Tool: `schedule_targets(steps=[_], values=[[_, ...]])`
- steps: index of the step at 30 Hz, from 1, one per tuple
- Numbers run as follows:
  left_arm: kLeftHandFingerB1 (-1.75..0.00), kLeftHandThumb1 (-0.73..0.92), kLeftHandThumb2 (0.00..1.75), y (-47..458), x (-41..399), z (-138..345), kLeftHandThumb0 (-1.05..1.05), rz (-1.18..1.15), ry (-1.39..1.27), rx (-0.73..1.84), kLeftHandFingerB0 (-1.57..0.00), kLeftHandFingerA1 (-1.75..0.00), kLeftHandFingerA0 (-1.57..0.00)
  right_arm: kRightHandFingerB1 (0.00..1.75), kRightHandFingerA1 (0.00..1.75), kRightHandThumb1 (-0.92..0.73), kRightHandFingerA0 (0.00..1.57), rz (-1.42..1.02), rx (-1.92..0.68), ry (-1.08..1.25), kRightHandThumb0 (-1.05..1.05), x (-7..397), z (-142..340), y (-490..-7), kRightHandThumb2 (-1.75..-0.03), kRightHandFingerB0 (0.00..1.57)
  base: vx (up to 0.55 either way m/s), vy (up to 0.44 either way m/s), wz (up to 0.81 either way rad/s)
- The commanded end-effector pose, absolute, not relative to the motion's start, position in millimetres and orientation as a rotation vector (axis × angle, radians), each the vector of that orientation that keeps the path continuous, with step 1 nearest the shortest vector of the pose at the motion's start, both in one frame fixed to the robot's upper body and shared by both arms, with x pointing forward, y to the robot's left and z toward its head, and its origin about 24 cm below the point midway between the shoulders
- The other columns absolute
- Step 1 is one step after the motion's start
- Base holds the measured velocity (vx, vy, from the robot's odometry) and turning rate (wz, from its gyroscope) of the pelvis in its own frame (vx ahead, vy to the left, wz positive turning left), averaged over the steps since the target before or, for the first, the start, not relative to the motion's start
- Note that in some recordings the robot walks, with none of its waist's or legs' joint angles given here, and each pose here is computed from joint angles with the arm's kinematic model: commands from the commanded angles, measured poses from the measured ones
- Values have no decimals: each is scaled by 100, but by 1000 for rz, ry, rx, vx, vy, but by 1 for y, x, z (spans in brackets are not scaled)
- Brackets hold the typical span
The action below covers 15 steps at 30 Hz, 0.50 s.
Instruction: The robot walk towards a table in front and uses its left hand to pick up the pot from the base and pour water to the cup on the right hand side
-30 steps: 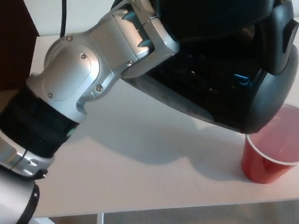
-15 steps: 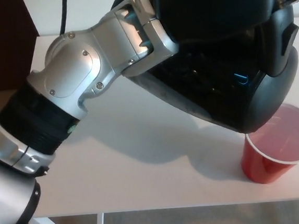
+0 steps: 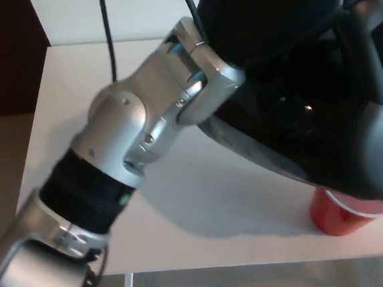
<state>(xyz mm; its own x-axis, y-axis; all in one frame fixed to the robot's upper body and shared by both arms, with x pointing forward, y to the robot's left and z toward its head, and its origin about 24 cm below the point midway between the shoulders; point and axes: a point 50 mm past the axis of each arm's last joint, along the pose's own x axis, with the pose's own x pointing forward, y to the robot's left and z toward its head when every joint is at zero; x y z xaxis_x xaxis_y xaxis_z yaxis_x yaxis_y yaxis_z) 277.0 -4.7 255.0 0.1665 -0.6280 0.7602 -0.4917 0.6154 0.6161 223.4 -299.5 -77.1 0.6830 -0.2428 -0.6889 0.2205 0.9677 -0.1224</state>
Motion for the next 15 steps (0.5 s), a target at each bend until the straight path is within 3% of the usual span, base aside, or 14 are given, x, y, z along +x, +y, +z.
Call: schedule_targets(steps=[1, 2, 6, 7, 10, 14, 15], values=[[-164, 60, 57, 51, 316, 281, -27, 14, -723, 441, -72, -174, -85, 73, 72, -58, 47, -274, -36, 774, -27, 222, -76, -303, -72, 50, 0, 0, 0], [-164, 62, 54, 61, 322, 280, -18, 3, -683, 371, -69, -174, -82, 71, 72, -56, 46, -269, -39, 771, -26, 221, -77, -303, -73, 51, 0, 0, 0], [-164, 62, 54, 65, 324, 281, -18, -6, -662, 337, -69, -174, -82, 71, 72, -56, 46, -267, -40, 770, -26, 220, -77, -304, -73, 51, 0, 0, 0], [-170, 63, 56, 74, 328, 279, -14, 8, -623, 277, -60, -175, -77, 72, 69, -60, 43, -267, -41, 771, -26, 220, -77, -303, -71, 53, 0, 0, 0], [-169, 63, 55, 101, 337, 274, -13, 38, -516, 74, -57, -175, -77, 73, 73, -60, 45, -254, -44, 765, -26, 220, -78, -301, -73, 50, 0, 0, 0], [-169, 63, 55, 105, 337, 274, -13, 42, -501, 47, -57, -175, -77, 73, 73, -60, 45, -250, -44, 761, -26, 219, -78, -301, -73, 50, 0, 0, 0], [-175, 66, 53, 115, 339, 271, -8, 58, -469, -23, -47, -175, -70, 64, 73, -62, 49, -252, -44, 772, -26, 218, -79, -301, -71, 45, 0, 0, 0]])
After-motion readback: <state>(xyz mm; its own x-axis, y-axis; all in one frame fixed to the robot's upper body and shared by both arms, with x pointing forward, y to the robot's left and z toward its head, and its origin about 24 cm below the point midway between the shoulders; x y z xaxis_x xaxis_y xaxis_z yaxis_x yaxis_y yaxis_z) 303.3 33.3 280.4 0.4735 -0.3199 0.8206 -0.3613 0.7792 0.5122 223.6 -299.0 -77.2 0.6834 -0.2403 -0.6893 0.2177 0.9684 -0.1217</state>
